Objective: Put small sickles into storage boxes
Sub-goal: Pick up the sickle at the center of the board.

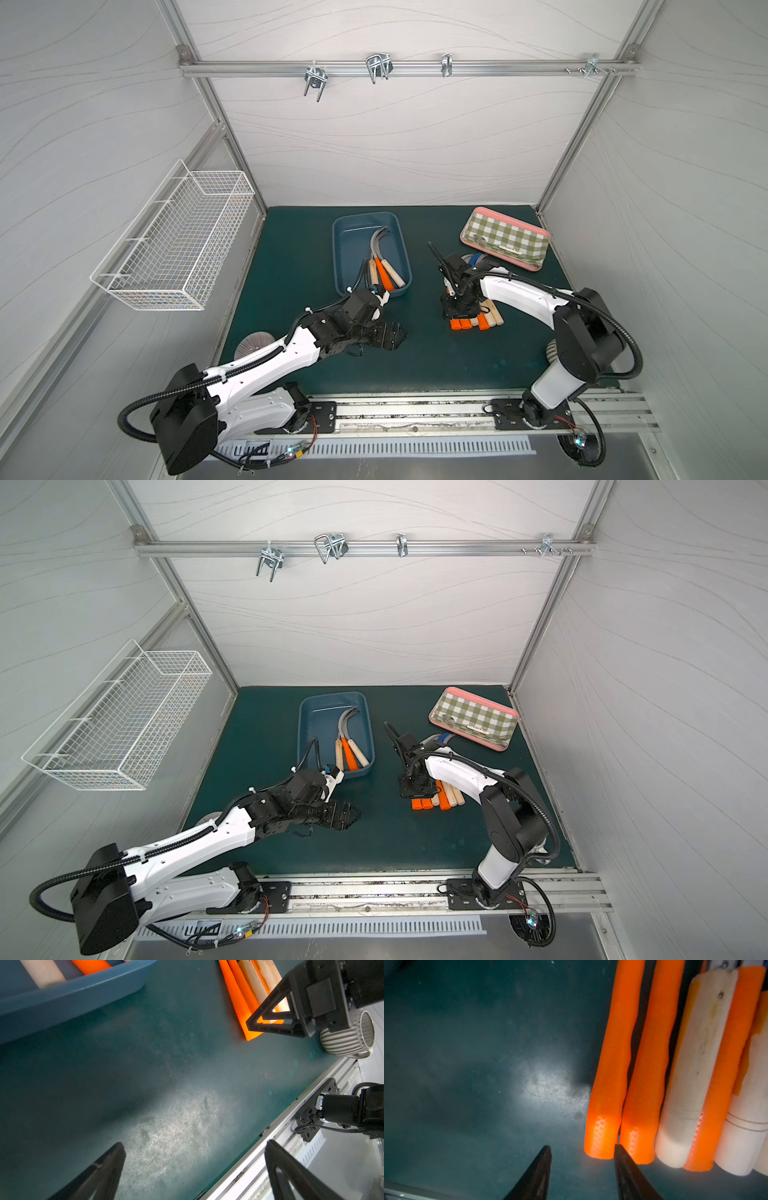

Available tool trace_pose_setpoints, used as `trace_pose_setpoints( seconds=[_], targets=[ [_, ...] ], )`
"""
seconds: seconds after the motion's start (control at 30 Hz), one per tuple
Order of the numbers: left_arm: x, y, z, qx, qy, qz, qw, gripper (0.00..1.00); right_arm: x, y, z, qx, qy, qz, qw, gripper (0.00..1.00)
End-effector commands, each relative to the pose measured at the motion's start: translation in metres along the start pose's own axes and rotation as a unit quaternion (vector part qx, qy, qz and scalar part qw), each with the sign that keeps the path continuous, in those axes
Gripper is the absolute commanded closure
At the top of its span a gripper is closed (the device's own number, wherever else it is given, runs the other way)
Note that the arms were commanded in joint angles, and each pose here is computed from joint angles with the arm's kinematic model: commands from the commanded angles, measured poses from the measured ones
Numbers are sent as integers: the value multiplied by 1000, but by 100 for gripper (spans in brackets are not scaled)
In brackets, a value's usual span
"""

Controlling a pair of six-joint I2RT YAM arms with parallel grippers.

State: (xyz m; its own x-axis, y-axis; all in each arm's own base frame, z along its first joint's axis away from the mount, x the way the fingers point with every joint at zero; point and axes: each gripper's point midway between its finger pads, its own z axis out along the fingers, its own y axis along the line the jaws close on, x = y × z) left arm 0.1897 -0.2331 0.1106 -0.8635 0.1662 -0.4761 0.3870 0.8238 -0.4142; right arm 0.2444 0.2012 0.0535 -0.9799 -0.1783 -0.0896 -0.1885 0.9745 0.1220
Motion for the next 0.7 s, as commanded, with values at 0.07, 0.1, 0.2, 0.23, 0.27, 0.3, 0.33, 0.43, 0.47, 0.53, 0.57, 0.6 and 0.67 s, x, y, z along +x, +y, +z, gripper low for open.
trace_pose_setpoints(
  seconds=[0.07, 0.1, 0.2, 0.23, 0.27, 0.3, 0.33, 0.43, 0.47, 0.53, 0.57, 0.6, 0.67],
  targets=[
    [-17, -10, -7, 14, -35, 15, 999, 1, -4, -8, 14, 9, 9, 2, 1000, 49],
    [-18, -11, -8, 15, -36, 15, 999, 1, -4, -8, 16, 9, 10, 3, 1000, 49],
    [-20, -12, -9, 15, -38, 17, 999, 1, -4, -11, 24, 12, 17, 4, 1000, 47],
    [-21, -13, -10, 14, -39, 18, 999, 1, -4, -11, 26, 13, 19, 3, 1000, 48],
    [-21, -13, -10, 15, -38, 19, 999, 1, -3, -11, 29, 13, 22, 3, 1000, 47],
    [-22, -14, -11, 15, -38, 19, 999, 1, -3, -11, 32, 12, 25, 2, 1000, 47],
    [-22, -14, -11, 14, -37, 20, 999, 1, -2, -11, 34, 12, 27, 3, 1000, 47],
    [-22, -14, -13, 13, -37, 21, 999, 1, -1, -12, 40, 15, 32, 3, 999, 47],
    [-22, -13, -13, 12, -37, 21, 999, 1, 0, -12, 42, 15, 33, 3, 999, 47],
    [-21, -13, -14, 11, -37, 21, 999, 1, 0, -12, 45, 15, 36, 3, 999, 48],
    [-21, -13, -15, 11, -37, 21, 999, 1, 1, -13, 47, 15, 38, 4, 999, 49],
    [-21, -12, -14, 9, -36, 21, 999, 1, 1, -13, 48, 15, 39, 3, 999, 51],
    [-20, -12, -15, 8, -35, 21, 999, 1, 3, -13, 50, 16, 42, 2, 999, 56]
  ],
)
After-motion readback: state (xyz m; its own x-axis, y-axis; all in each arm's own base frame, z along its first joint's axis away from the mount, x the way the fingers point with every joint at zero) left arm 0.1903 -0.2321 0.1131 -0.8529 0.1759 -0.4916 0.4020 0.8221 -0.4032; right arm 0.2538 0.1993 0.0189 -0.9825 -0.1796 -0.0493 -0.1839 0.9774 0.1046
